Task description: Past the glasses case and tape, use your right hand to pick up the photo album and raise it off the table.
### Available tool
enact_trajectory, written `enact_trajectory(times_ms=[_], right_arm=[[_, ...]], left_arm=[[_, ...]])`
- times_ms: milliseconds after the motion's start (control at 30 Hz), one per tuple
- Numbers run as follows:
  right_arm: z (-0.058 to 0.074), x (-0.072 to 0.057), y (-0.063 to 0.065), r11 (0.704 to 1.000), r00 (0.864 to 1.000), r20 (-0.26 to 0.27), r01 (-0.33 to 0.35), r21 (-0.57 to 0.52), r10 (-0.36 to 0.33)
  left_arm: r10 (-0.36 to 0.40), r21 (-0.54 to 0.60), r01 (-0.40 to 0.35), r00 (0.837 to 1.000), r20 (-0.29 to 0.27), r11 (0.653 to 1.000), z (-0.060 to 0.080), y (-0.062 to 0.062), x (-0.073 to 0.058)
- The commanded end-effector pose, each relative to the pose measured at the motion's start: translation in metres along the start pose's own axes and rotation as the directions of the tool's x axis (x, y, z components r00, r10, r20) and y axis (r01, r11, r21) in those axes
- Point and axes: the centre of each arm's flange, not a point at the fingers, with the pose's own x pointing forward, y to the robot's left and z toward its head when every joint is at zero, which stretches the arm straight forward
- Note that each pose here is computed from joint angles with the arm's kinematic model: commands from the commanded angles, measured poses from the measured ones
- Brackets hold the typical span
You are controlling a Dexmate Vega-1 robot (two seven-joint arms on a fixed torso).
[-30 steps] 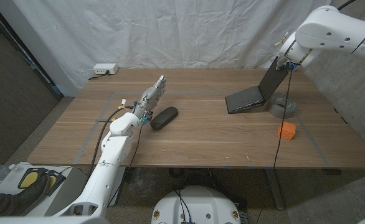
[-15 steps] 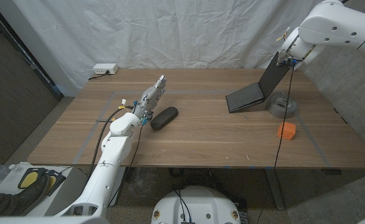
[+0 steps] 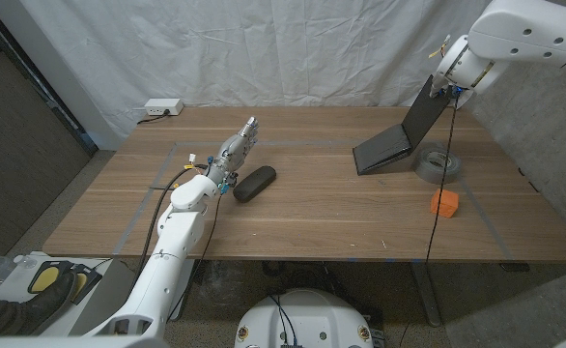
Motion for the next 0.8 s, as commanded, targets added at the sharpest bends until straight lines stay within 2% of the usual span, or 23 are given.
enact_trajectory(times_ms=[33, 467, 800], right_arm=[[0.003, -0.010, -0.006, 1.000, 1.000, 0.015, 0.018, 0.003, -0.018], [0.009, -0.024, -0.023, 0.999, 0.997, 0.058, 0.051, 0.019, -0.052], [0.014, -0.028, -0.032, 0.997, 0.995, 0.076, 0.068, 0.040, -0.071]], left_arm=[[-0.008, 0.005, 0.008, 1.000, -0.005, 1.000, 0.002, 0.000, 0.003], [-0.009, 0.003, 0.009, 1.000, -0.004, 1.000, 0.001, 0.001, 0.004], [-0.001, 0.005, 0.001, 1.000, -0.001, 1.000, 0.002, 0.002, 0.005]])
